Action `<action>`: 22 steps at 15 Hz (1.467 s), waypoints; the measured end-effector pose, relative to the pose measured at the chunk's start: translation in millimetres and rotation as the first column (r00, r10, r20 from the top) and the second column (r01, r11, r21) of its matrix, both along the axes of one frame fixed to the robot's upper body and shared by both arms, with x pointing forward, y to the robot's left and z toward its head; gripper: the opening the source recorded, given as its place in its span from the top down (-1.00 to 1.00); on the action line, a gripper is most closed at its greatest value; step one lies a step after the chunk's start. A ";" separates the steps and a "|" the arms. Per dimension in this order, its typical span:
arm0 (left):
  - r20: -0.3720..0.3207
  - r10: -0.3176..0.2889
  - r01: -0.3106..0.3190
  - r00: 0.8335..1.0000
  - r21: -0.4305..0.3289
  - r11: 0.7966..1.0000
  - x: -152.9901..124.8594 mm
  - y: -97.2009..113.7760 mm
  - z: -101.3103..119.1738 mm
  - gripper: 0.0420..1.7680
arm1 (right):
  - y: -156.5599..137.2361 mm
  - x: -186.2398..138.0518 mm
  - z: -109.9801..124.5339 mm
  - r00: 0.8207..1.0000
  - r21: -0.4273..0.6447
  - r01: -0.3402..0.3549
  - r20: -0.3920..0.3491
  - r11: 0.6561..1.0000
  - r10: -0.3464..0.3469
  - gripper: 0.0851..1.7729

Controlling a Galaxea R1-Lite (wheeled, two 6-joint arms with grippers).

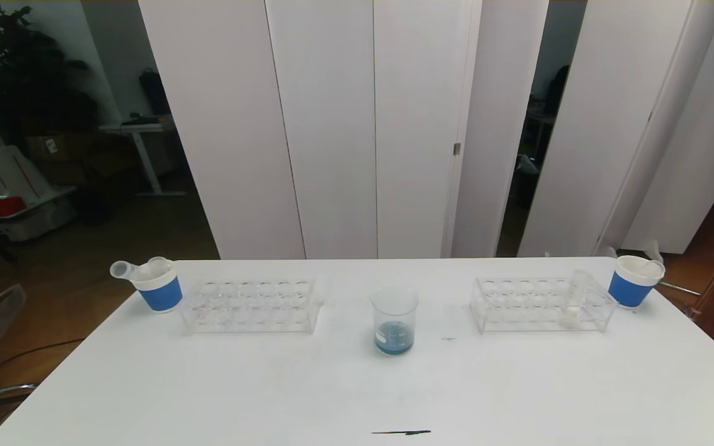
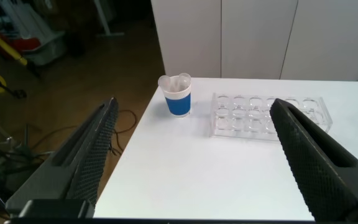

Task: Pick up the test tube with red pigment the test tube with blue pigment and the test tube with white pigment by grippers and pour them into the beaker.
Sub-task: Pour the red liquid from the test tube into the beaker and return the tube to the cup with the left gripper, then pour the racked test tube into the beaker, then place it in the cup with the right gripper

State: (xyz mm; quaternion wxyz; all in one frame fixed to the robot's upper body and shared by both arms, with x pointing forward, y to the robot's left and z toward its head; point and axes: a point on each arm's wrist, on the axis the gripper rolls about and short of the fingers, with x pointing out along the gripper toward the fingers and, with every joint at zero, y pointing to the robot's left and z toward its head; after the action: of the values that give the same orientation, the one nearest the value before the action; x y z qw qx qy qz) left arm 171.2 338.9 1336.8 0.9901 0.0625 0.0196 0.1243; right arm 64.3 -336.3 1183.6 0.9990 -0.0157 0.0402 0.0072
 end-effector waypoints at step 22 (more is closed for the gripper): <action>0.062 -0.250 0.256 0.966 -0.117 0.960 -102.4 -5.4 -153.7 -0.98 | 0.0 0.0 0.0 1.000 0.000 0.000 0.000 1.000 0.000 -0.97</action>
State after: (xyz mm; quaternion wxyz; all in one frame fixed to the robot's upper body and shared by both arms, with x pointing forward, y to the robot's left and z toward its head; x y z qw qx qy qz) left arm 68.8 333.5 1183.0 1.0000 0.0000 -0.0040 -0.0032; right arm 64.3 -336.3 1183.6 0.9990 -0.0155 0.0402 0.0072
